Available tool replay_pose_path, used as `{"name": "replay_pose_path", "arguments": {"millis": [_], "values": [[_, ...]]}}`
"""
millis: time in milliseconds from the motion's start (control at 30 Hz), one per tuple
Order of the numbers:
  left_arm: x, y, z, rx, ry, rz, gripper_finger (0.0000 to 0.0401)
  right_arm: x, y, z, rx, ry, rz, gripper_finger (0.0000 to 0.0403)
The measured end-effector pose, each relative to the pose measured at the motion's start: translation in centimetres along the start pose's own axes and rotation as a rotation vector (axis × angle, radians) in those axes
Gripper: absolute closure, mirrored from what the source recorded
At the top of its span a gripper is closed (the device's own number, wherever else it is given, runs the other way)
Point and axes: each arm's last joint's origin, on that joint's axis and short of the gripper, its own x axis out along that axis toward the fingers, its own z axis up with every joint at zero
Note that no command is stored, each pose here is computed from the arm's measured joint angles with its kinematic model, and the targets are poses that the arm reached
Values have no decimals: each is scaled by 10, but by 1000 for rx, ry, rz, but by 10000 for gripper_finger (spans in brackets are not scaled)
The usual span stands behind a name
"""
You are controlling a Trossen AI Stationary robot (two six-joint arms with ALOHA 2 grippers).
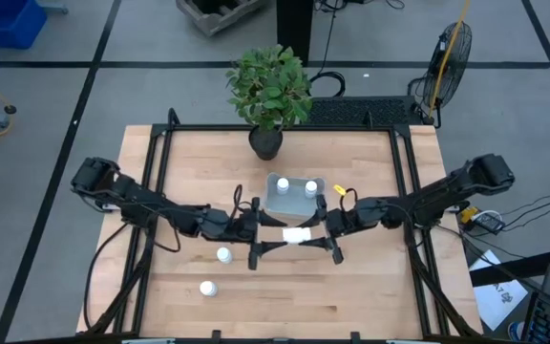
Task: Pick and place pill bottles into a basket
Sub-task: Put the white medicine bottle into the gray bin
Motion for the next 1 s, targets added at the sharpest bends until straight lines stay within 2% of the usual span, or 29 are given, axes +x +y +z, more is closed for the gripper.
{"name": "replay_pose_path", "arguments": {"millis": [167, 400, 633, 700, 833, 1000], "values": [[-18, 7, 15, 7, 68, 48, 139, -10, -3, 7, 19, 46, -55, 240], [-35, 10, 23, 53, 141, 123, 131, -8, -23, 36, 24, 318, -230, 240], [-37, 11, 17, 119, 211, 132, 130, -7, -61, 75, 87, 589, -383, 240], [-38, 11, 15, 141, 235, 124, 130, -5, -75, 77, 114, 688, -422, 240], [-41, 9, 16, 148, 239, 117, 130, 8, -105, 75, 214, 837, -387, 240], [-41, 8, 16, 149, 242, 110, 130, 30, -135, 55, 214, 1026, -365, 240]]}}
